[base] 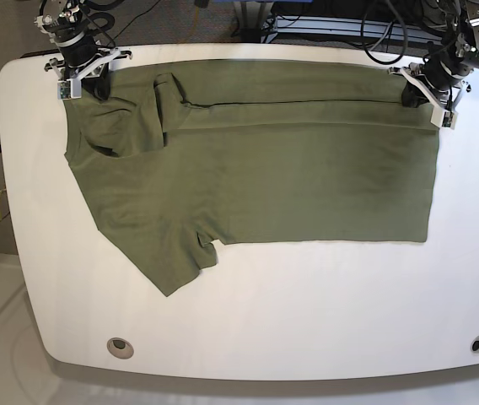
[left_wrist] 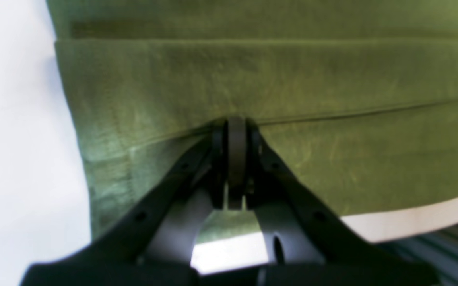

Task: Fold the T-shirt properly
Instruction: 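Release the shirt and raise both grippers away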

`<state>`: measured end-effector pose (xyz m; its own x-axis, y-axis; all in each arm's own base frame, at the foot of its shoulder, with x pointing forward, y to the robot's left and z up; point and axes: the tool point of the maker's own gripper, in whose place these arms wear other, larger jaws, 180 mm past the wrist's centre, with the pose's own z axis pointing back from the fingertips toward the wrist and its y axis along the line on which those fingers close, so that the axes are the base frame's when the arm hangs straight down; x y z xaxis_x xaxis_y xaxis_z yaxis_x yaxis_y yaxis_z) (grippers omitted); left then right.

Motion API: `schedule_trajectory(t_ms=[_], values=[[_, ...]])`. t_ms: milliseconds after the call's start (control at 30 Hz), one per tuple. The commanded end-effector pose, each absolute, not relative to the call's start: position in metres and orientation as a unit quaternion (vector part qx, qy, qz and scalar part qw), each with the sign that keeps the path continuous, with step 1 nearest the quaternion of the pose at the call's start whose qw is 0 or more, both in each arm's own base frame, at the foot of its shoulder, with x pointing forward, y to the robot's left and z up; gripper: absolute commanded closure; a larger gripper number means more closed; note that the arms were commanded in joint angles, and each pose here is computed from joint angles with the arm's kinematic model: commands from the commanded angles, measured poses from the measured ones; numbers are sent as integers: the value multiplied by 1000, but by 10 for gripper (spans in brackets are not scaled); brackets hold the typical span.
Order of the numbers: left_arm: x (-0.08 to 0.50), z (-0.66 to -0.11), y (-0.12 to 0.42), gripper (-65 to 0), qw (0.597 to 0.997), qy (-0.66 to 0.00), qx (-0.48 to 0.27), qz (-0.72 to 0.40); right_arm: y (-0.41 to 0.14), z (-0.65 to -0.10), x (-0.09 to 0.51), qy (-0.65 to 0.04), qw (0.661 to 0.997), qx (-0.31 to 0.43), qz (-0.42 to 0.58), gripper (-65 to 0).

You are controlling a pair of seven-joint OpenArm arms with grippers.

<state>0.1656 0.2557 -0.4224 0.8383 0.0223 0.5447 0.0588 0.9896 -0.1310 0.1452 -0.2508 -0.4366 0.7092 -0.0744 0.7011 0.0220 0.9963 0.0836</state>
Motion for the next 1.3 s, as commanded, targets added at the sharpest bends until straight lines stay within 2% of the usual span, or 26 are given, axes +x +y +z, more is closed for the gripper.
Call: schedule_trajectory(t_ms=[0,500,833,1267], values=[[143,-428,270,0,975,-221,-29,-18,-261,-456,119,-298,955,-1,-8,0],[171,-400,282,0,969,-248,-8,7,-265,-411,156,-361,932,-31,24,0],[208,-357,297,0,948,-317,-12,38,-275,-378,192,-394,918,-27,20,0],[235,-324,320,0,929,-364,5,69,-277,-327,244,-461,885,-45,35,0]])
